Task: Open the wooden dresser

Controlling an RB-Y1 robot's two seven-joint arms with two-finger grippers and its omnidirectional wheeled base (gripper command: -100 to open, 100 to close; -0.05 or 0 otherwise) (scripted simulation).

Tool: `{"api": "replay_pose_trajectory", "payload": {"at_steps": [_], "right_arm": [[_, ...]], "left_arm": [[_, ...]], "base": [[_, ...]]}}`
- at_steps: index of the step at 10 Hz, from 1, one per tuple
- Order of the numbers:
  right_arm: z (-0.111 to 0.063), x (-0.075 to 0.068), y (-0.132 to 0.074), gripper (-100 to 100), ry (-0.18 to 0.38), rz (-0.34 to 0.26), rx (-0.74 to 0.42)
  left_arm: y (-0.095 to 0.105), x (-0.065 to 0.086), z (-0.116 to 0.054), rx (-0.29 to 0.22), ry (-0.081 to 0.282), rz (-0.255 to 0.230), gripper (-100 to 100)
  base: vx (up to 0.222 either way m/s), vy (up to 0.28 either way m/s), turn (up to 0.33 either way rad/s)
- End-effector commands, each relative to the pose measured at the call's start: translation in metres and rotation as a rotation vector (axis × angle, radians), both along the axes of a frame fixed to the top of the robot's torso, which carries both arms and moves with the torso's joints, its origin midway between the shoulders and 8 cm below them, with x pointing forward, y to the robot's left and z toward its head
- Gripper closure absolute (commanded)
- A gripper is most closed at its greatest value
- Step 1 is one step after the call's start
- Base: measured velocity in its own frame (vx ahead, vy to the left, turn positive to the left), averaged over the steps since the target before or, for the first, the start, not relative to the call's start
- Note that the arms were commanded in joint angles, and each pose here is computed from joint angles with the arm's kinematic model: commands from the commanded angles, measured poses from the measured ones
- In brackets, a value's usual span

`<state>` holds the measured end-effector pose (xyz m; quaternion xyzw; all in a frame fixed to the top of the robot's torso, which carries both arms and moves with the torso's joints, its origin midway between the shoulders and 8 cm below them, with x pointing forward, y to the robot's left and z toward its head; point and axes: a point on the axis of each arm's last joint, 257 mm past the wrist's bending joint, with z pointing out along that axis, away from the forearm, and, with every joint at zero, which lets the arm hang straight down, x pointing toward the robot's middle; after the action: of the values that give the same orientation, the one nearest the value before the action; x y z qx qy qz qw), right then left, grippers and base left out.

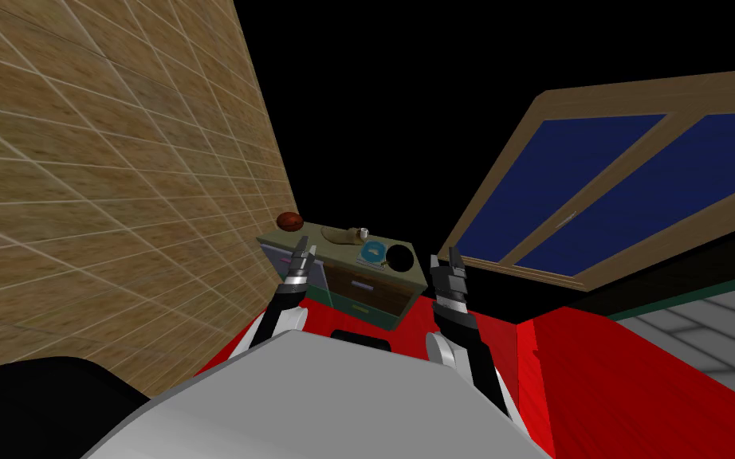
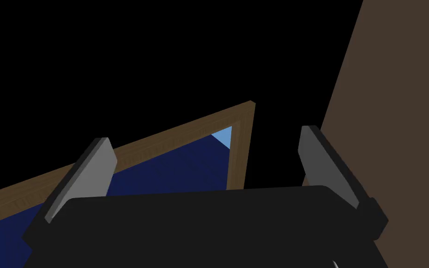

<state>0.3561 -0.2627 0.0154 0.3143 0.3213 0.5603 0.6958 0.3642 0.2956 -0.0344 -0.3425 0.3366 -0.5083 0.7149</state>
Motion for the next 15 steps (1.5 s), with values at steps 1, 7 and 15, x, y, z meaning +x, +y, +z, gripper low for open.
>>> {"api": "replay_pose_trajectory", "payload": {"at_steps": [1,7,15], "right_arm": [[0.0,0.0,0.0,0,0.0,0.0,0.0],[0.0,0.0,0.0,0,0.0,0.0,0.0],[0.0,0.0,0.0,0,0.0,0.0,0.0]], "left_arm": [[0.0,0.0,0.0,0.0,0.0,0.0,0],[0.0,0.0,0.0,0.0,0.0,0.0,0],[-0.012,0.018,-0.035,0.123,0.101,-0.079,-100]], "base": [[0.0,0.0,0.0],[0.0,0.0,0.0],[-0.001,-0.009,-0.016]]}}
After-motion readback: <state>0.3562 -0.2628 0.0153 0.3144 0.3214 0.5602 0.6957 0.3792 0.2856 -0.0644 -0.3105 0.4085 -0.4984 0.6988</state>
